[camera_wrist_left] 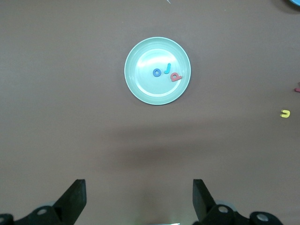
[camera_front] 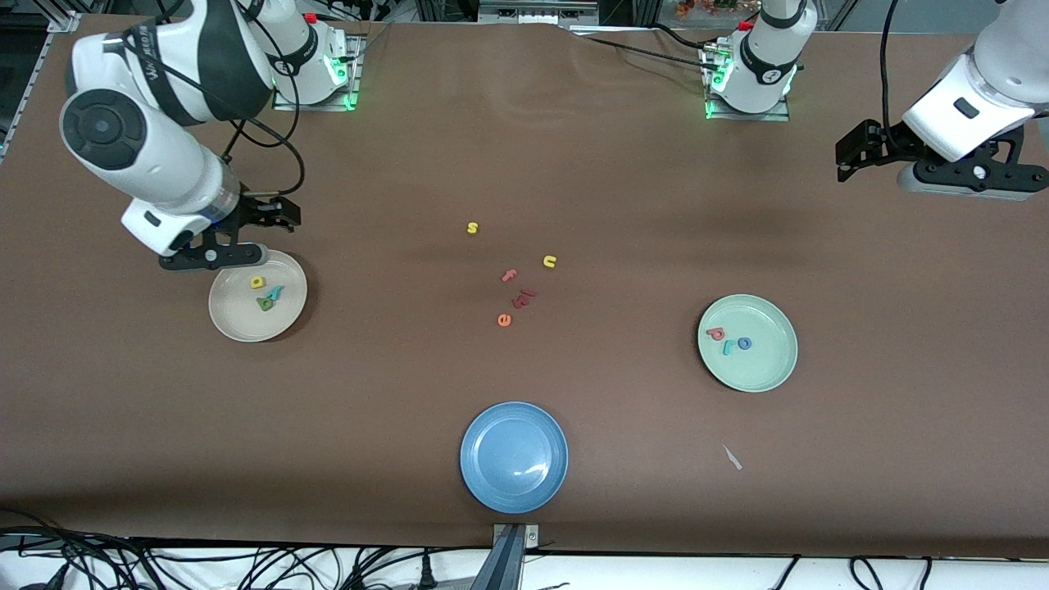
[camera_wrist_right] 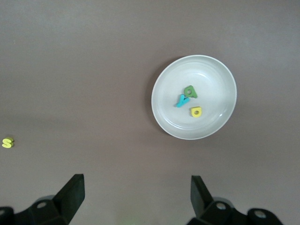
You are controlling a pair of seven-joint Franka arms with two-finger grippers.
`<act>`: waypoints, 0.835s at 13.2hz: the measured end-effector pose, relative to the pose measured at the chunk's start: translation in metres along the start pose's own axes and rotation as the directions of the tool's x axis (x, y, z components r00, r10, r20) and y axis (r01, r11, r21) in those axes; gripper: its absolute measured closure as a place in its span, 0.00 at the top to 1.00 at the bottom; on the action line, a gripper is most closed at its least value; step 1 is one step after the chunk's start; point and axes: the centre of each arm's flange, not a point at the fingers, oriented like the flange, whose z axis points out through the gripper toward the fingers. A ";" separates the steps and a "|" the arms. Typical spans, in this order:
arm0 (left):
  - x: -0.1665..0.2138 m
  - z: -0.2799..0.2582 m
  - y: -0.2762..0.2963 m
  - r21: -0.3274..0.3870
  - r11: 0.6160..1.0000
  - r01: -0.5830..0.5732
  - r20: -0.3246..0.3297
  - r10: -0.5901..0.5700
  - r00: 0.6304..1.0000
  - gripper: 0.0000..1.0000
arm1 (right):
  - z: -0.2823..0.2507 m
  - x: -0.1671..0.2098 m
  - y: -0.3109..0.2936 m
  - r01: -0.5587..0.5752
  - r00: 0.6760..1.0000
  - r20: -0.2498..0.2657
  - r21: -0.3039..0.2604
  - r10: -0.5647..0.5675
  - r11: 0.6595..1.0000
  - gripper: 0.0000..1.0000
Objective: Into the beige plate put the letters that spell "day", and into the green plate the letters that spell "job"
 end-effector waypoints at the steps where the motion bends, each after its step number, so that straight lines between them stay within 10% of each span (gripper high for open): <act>1: 0.000 0.000 -0.004 -0.001 1.000 0.008 -0.001 -0.008 1.000 1.00 | -0.008 -0.005 0.010 -0.009 1.000 0.000 0.001 0.009 1.000 1.00; 11: -0.006 0.001 0.011 0.004 1.000 -0.022 0.056 0.021 0.998 1.00 | -0.087 -0.031 0.086 -0.130 0.990 -0.055 0.052 0.132 0.990 1.00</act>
